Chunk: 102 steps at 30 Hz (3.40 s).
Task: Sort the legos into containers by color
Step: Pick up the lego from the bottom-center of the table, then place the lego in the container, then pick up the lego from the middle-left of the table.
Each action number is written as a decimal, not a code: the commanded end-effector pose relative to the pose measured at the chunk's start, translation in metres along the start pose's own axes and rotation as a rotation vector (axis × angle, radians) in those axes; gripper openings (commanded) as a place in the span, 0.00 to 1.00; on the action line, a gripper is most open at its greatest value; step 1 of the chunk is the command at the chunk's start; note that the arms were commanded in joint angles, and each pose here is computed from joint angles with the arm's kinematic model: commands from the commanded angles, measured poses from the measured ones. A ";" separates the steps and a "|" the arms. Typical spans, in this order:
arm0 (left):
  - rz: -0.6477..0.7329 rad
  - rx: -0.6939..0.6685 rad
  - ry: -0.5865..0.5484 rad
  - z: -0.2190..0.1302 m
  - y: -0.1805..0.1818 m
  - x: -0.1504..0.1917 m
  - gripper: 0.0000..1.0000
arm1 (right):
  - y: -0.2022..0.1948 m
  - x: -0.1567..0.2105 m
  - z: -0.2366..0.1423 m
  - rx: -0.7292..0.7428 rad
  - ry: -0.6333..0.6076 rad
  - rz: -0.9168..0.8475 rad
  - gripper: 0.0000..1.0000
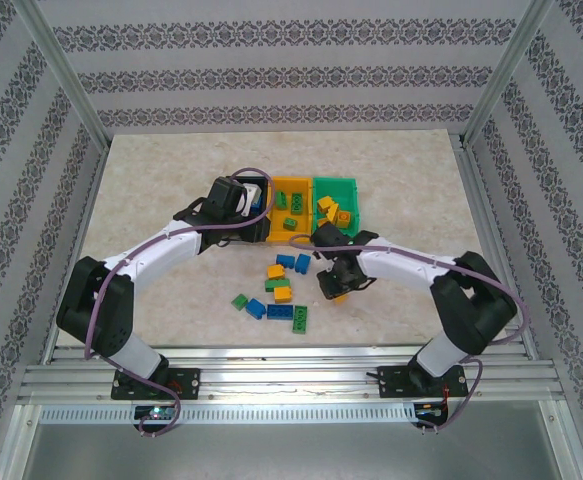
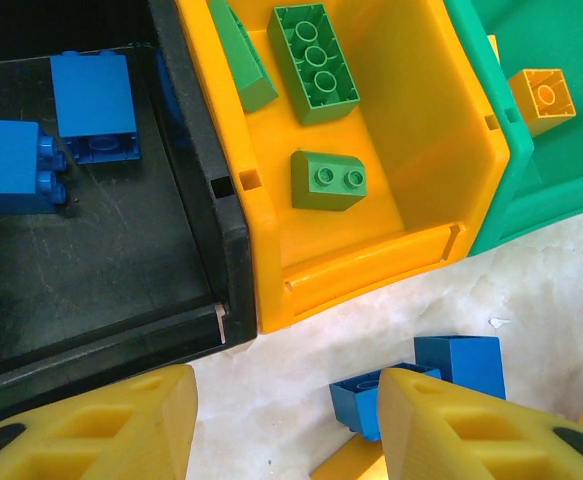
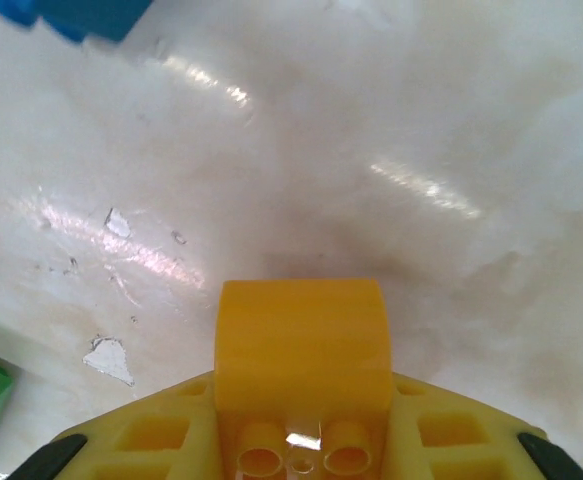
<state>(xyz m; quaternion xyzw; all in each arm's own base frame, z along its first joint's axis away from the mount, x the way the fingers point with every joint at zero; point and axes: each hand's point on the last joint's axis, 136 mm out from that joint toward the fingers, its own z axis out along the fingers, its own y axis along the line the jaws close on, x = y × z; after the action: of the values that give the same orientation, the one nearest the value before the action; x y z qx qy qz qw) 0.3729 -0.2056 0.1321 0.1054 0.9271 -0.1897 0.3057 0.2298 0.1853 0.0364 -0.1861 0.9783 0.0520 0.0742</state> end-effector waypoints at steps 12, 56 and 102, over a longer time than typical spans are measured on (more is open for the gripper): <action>-0.086 0.048 -0.049 -0.005 -0.002 -0.004 0.51 | -0.044 -0.117 -0.081 -0.220 -0.441 0.350 0.30; -0.207 0.235 0.440 -0.042 -0.042 0.157 0.50 | -0.057 -0.162 -0.066 -0.135 -0.532 0.308 0.59; -0.403 -0.137 0.507 0.020 -0.033 0.177 0.56 | -0.055 -0.142 -0.057 -0.137 -0.534 0.279 0.58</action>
<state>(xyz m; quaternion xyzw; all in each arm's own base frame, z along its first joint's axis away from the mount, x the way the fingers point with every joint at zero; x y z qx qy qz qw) 0.2035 -0.2146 0.0195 -0.0714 0.9894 -0.1253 -0.0136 0.3799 0.1771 0.1064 -0.0217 0.9364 0.1739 0.3041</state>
